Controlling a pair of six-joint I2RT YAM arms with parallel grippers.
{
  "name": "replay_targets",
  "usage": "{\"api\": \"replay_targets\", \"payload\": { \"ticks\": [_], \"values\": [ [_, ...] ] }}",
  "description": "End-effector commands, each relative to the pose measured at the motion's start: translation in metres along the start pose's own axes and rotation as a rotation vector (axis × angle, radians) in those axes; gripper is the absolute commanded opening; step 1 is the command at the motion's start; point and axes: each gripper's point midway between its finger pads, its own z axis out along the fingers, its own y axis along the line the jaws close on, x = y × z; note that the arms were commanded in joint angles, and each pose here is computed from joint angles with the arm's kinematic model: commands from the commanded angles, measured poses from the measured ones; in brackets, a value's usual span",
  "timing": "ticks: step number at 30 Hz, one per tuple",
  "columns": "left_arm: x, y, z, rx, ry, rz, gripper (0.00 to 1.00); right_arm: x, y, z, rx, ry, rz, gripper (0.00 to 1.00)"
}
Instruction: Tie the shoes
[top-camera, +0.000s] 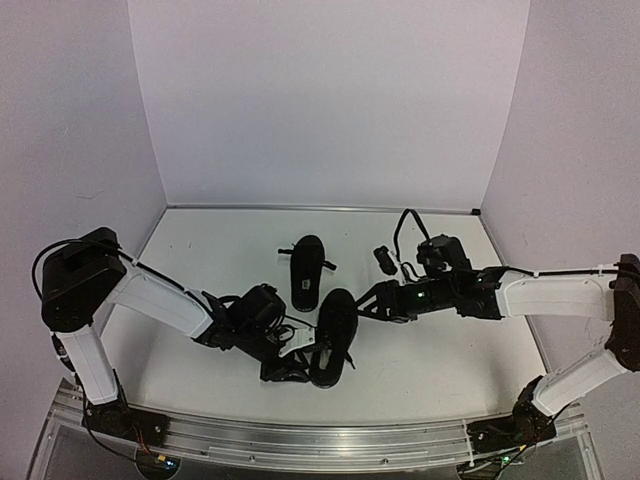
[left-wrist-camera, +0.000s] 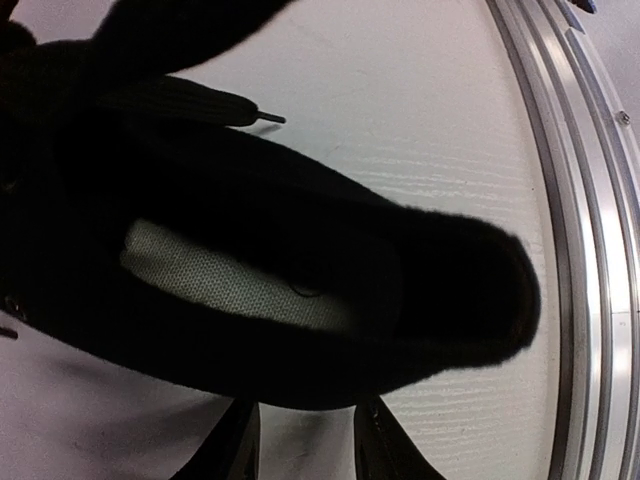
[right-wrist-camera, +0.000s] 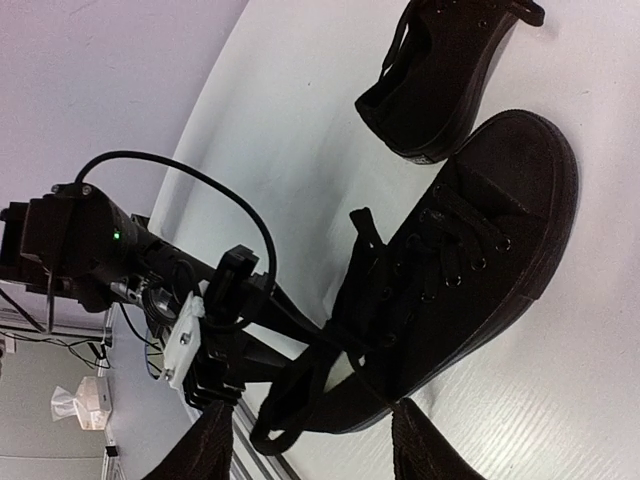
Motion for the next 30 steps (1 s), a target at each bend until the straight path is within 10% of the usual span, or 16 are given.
{"api": "replay_targets", "payload": {
  "ticks": [1,15,30],
  "values": [
    [-0.064,-0.004,0.005,0.039,-0.207,0.106,0.30,-0.003,0.003,-0.013,0.017,-0.017,-0.020,0.49],
    [-0.080,-0.014,-0.013,0.111,-0.308,0.122,0.41,-0.014,-0.026,-0.016,0.165,0.051,-0.133,0.42],
    [-0.076,0.049,-0.093,-0.191,-0.327,0.046,0.42,0.010,-0.022,0.010,0.075,0.256,-0.247,0.31]
  ]
}}
